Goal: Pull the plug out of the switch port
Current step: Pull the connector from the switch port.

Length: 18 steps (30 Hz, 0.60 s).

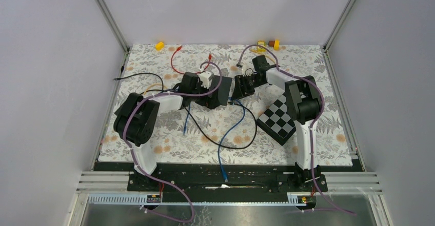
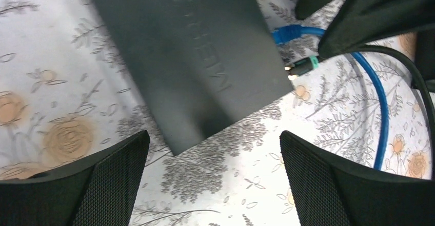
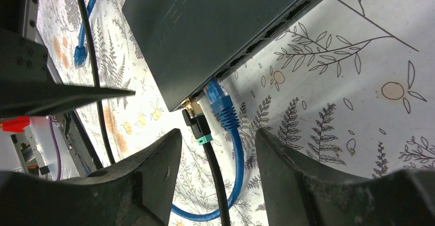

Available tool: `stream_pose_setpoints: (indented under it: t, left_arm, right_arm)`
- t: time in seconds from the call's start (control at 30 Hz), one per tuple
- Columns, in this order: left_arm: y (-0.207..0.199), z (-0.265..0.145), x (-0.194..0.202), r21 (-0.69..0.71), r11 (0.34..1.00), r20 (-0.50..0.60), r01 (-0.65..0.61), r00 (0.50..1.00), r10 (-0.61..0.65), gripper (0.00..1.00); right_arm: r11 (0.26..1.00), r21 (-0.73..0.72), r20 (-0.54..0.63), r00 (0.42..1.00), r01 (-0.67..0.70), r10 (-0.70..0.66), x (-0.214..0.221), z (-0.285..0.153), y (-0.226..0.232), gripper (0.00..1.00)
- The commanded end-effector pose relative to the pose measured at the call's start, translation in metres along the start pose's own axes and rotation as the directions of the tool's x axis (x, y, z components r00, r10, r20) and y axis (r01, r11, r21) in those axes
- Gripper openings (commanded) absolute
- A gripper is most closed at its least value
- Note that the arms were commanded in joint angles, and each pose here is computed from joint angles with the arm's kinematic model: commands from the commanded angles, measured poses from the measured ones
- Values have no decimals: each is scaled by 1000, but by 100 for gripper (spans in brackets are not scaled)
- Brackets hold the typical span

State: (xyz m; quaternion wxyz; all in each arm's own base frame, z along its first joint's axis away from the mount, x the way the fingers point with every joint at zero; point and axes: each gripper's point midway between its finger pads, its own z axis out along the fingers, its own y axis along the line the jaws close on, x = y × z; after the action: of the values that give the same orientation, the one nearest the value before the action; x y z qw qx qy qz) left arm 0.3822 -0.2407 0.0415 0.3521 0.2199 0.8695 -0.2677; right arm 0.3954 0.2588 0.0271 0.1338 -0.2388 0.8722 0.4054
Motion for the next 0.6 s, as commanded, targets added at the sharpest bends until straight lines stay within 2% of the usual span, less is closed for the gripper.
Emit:
stream_pose_setpoints:
  t: [0.0,0.57]
  left_arm:
    - [-13,2,-17,10,994,35,-104,994,104,99]
    - [-15,15,3,21,997,3,-79,997,79,99]
  right_arm:
    - [1000,-13,15,1000,-2,2,0,-2,2,61]
    - [976,-148,-13,987,-162,162,19,26,-8,49]
